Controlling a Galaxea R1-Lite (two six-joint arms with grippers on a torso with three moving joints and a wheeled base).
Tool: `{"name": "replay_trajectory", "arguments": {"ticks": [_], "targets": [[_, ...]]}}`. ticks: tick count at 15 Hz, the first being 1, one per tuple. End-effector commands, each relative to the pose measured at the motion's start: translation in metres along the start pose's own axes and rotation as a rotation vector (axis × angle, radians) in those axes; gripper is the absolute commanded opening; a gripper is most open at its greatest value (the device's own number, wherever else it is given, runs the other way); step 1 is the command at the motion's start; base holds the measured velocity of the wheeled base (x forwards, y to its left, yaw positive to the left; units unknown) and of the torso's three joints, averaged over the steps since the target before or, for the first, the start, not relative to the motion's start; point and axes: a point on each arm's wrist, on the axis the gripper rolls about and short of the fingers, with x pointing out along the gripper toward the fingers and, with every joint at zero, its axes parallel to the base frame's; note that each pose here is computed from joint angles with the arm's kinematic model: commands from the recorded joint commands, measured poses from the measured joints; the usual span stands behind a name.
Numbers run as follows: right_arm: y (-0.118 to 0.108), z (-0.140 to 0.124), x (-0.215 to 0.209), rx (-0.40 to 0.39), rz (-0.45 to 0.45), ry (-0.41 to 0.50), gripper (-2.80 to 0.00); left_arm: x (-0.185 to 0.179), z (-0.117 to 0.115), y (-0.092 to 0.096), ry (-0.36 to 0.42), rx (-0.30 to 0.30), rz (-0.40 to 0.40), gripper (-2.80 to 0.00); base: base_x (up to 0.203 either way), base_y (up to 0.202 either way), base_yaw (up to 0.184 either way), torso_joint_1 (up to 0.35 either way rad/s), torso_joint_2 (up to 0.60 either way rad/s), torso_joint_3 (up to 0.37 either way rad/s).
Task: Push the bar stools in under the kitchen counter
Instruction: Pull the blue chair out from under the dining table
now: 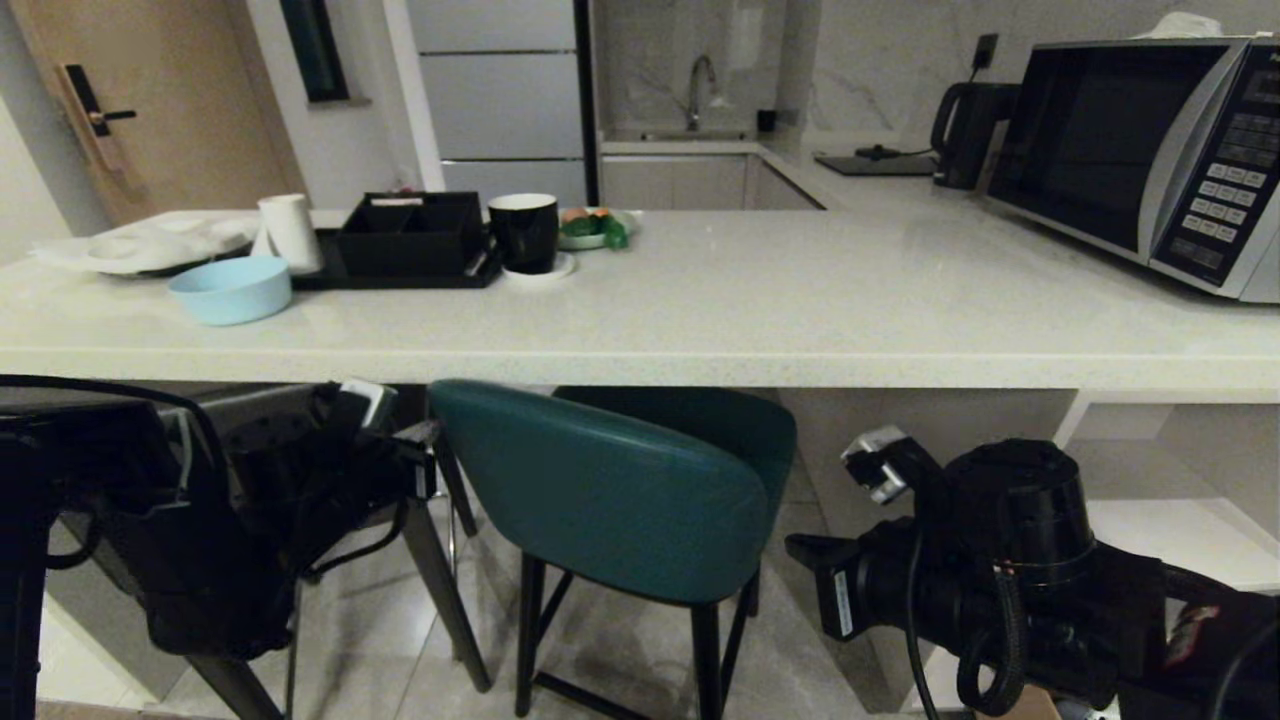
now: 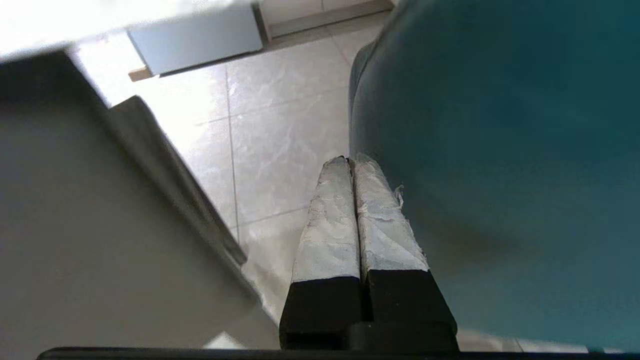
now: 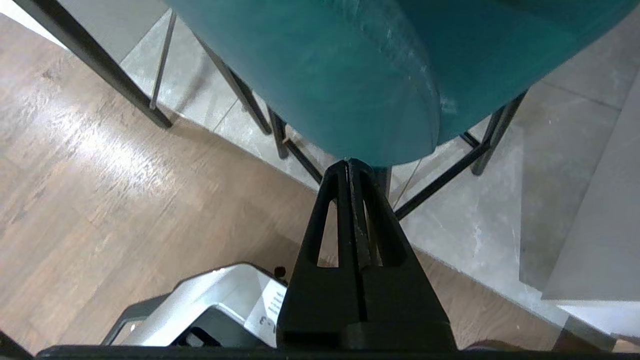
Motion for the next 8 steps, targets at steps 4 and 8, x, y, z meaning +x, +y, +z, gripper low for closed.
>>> {"name": "replay_trajectory", "arguments": {"ticks": [4, 8], "targets": [[0.003, -0.004, 0.005, -0.004, 0.009, 0.012, -2.80, 0.039, 0.012, -0.006, -0.042, 0.011, -0.035, -2.80, 0.000, 0.000, 0.000, 0.000, 0.00, 0.000], [0.004, -0.011, 0.022, -0.002, 0.009, 0.010, -2.80, 0.043, 0.012, -0.020, -0.044, 0.015, -0.068, -2.80, 0.000, 0.000, 0.000, 0.000, 0.00, 0.000]]}}
